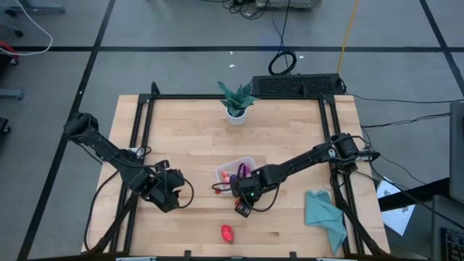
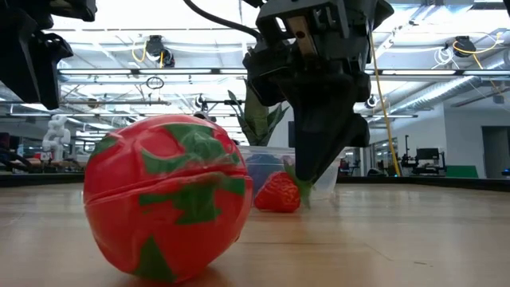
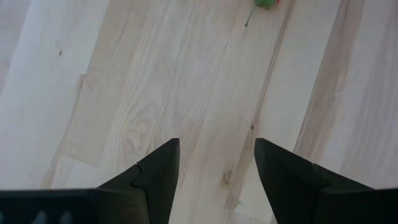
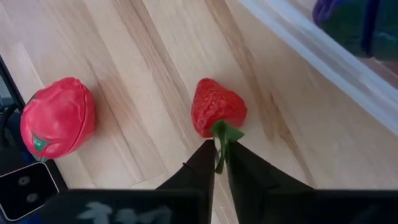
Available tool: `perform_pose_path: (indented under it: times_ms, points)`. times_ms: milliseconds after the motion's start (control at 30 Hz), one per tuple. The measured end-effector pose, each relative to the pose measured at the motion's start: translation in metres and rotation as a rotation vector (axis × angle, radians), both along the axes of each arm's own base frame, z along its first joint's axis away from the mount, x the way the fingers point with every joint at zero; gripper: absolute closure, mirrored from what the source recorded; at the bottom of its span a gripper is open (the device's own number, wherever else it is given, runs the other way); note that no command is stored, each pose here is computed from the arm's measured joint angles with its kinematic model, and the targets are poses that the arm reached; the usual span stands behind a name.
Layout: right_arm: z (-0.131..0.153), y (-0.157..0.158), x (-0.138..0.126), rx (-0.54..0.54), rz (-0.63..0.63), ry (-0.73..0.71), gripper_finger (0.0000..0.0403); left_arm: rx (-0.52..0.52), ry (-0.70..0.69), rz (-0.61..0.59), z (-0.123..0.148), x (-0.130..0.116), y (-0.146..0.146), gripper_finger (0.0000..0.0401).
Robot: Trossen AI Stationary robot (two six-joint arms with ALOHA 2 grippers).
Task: Pick and placing Produce into tupperware
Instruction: Put the right strawberry into the transparent bin
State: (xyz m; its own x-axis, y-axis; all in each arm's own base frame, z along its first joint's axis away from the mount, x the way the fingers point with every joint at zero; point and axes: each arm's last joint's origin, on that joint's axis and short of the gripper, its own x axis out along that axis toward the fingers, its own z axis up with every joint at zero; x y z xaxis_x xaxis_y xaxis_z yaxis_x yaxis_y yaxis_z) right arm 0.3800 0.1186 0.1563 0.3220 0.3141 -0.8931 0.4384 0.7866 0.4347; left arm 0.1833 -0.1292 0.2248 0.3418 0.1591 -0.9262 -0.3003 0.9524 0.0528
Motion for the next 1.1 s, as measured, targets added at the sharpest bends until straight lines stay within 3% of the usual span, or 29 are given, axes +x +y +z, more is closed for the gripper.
perform_pose_path:
  times_ms: [233, 833, 1100]
  points:
    - [0.000, 0.007, -0.002, 0.000, 0.021, -0.001, 0.0398, 0.000, 0.000, 0.000, 0.000, 0.000, 0.000, 0.0187]
    - [0.002, 0.012, -0.005, 0.003, 0.026, 0.007, 0.0402, -0.005, -0.005, 0.010, 0.000, 0.000, 0.000, 0.0187]
    - [0.030, 0.019, -0.015, 0.027, 0.015, -0.040, 0.0402, -0.008, -0.009, 0.010, 0.000, 0.001, 0.000, 0.0187]
